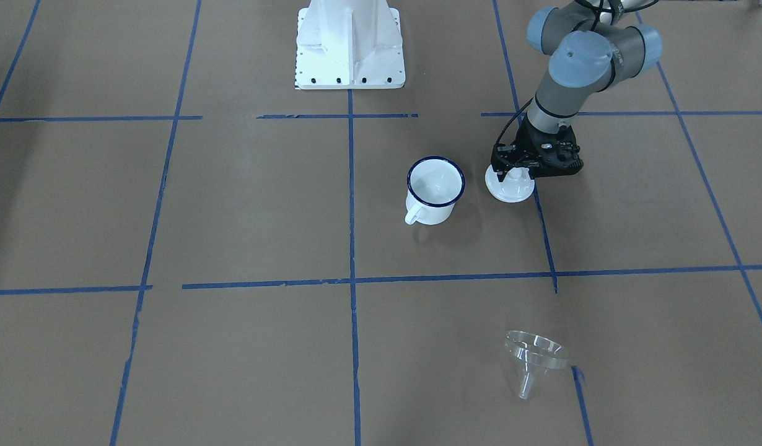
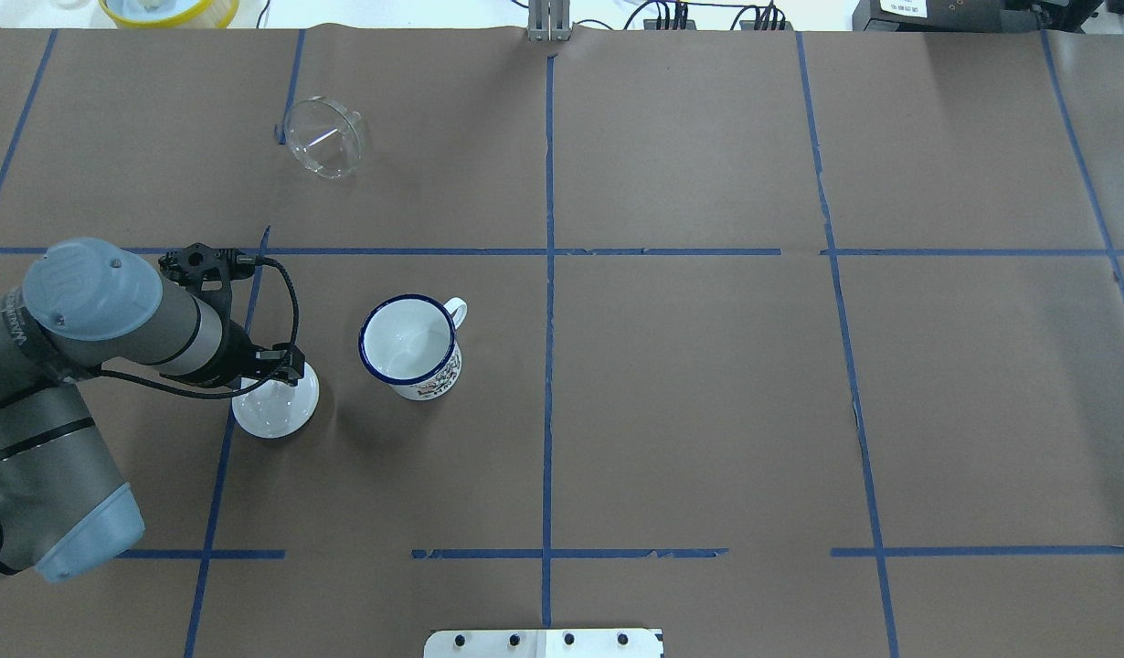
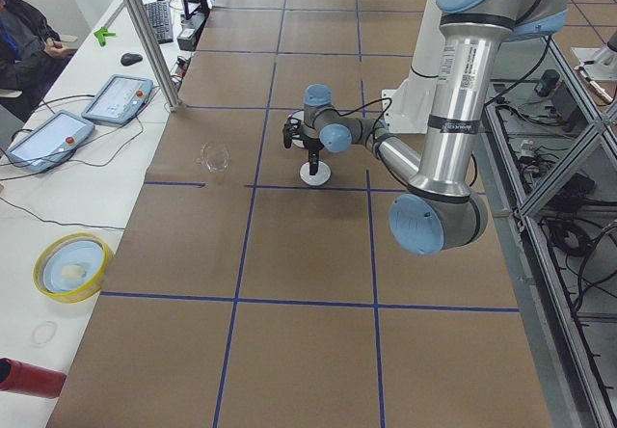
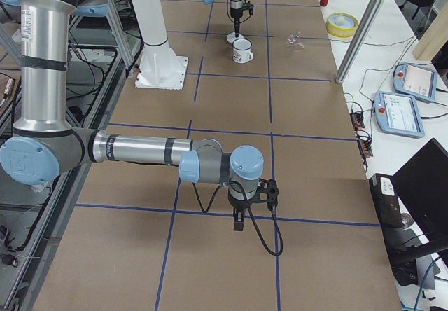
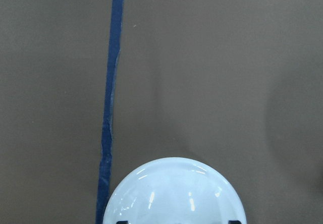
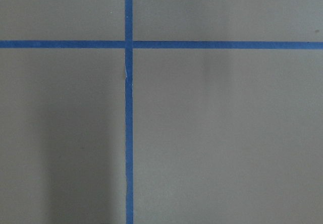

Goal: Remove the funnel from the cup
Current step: 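Lift the white lid off the table with the left gripper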

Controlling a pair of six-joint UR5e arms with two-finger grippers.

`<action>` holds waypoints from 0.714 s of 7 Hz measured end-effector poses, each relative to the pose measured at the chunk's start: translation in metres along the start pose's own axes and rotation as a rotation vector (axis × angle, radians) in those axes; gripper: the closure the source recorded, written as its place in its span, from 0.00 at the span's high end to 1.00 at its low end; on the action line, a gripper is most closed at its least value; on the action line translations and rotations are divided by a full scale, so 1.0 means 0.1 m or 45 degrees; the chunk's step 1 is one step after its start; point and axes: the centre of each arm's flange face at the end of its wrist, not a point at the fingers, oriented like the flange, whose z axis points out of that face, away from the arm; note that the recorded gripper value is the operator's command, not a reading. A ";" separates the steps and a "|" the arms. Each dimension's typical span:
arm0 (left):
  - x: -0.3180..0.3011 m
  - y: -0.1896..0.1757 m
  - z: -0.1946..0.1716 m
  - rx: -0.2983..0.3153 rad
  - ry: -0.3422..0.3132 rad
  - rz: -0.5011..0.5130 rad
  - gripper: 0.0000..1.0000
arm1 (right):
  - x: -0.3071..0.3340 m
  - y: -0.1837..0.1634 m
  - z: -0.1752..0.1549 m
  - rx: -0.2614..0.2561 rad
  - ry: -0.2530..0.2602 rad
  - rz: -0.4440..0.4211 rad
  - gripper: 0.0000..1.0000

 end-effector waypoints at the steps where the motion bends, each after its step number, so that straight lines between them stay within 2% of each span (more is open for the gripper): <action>1: 0.00 0.00 0.00 0.000 0.000 0.000 0.73 | 0.00 0.00 0.00 0.000 0.000 0.000 1.00; 2: -0.01 0.00 0.00 -0.001 0.000 0.000 0.72 | 0.00 0.00 0.00 0.000 0.000 0.000 1.00; 3: -0.01 0.00 0.00 -0.001 0.000 0.000 0.33 | 0.00 0.00 0.00 0.000 0.000 0.000 1.00; 4: -0.01 0.00 -0.01 -0.001 0.000 0.000 0.14 | 0.00 0.00 0.00 0.000 0.000 0.000 1.00; 5: -0.01 0.00 -0.01 -0.002 0.000 0.000 0.07 | 0.00 0.00 0.00 0.000 0.000 0.000 1.00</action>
